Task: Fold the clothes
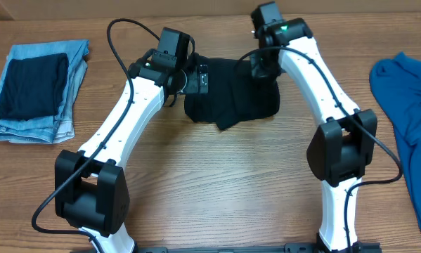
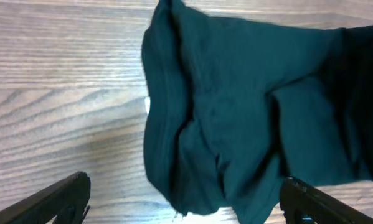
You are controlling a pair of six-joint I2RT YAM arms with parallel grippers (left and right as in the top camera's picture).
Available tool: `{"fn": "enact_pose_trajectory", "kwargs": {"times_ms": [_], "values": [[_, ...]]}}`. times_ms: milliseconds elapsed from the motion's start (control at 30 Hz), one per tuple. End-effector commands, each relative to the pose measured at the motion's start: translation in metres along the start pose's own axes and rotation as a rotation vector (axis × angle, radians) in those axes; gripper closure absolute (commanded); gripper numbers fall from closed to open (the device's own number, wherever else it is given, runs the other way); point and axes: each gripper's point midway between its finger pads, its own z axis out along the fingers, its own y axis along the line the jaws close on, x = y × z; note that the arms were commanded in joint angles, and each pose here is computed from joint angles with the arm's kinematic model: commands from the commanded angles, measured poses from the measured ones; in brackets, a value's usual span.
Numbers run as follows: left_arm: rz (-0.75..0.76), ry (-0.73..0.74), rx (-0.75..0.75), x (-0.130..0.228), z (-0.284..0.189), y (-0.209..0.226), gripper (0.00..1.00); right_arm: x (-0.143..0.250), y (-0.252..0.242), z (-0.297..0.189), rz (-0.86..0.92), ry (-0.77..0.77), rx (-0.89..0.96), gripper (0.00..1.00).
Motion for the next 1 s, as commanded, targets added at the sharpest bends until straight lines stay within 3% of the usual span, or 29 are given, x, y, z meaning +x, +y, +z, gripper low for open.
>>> {"fn": "enact_pose_trajectory", "kwargs": {"times_ms": [0,133,433,700,833,967], "values": [[0.056,-0.044,-0.044,-0.010,-0.009,0.009,0.78,-0.015,0.021,-0.047,-0.058,-0.117,0.008,0.96],[0.056,-0.066,-0.189,-0.013,-0.012,0.035,0.96,-0.012,0.041,-0.051,-0.101,-0.129,0.013,0.96],[-0.016,-0.079,-0.378,-0.013,-0.021,0.078,0.96,-0.008,0.052,-0.050,-0.152,-0.129,0.028,0.96],[-0.105,-0.072,-0.422,-0.015,-0.026,0.113,0.96,-0.019,0.031,-0.063,-0.195,-0.207,0.277,0.96],[-0.104,-0.060,-0.425,-0.013,-0.026,0.113,0.96,-0.020,0.005,-0.072,-0.194,-0.213,0.434,0.96],[-0.103,-0.057,-0.426,-0.012,-0.026,0.113,0.96,-0.017,-0.034,-0.067,-0.136,-0.156,0.468,0.96]]}}
